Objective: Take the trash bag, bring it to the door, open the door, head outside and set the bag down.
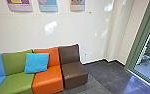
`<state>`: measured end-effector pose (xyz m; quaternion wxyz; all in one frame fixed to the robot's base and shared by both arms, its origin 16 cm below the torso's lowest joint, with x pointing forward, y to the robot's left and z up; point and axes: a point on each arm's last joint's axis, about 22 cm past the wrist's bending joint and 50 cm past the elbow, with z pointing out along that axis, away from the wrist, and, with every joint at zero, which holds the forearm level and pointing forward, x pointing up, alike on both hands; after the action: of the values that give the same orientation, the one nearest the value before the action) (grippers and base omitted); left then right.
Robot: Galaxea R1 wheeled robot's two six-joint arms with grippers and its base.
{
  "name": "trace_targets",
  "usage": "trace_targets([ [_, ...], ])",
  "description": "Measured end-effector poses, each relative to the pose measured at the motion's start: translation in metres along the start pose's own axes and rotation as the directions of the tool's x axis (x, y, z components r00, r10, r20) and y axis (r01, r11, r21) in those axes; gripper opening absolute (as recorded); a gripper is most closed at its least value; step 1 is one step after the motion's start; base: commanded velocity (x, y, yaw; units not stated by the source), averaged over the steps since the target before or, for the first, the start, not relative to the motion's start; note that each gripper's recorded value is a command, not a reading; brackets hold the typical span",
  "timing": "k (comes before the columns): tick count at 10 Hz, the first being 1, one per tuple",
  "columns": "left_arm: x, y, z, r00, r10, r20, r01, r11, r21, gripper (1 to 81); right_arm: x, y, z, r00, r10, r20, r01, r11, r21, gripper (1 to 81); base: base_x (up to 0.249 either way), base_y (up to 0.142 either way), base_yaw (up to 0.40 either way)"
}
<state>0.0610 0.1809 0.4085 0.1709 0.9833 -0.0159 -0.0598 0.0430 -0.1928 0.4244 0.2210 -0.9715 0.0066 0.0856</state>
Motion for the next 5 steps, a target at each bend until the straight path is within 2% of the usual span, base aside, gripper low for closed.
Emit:
trace_targets([
  [2,0.003,0.001,-0.001,1.0,0.004,-0.008,-0.004,1.0,-0.001,1.0,-0.005,0.004,0.0,1.0,-0.009,0.001,0.009,0.9999,-0.008,81.1,0.0,0.0,0.0],
  [5,0.002,0.001,0.0,1.0,0.003,-0.006,-0.003,1.0,-0.001,1.0,-0.006,-0.008,0.007,0.9999,-0.013,0.004,0.013,0.9999,-0.001,81.1,0.0,0.0,0.0],
])
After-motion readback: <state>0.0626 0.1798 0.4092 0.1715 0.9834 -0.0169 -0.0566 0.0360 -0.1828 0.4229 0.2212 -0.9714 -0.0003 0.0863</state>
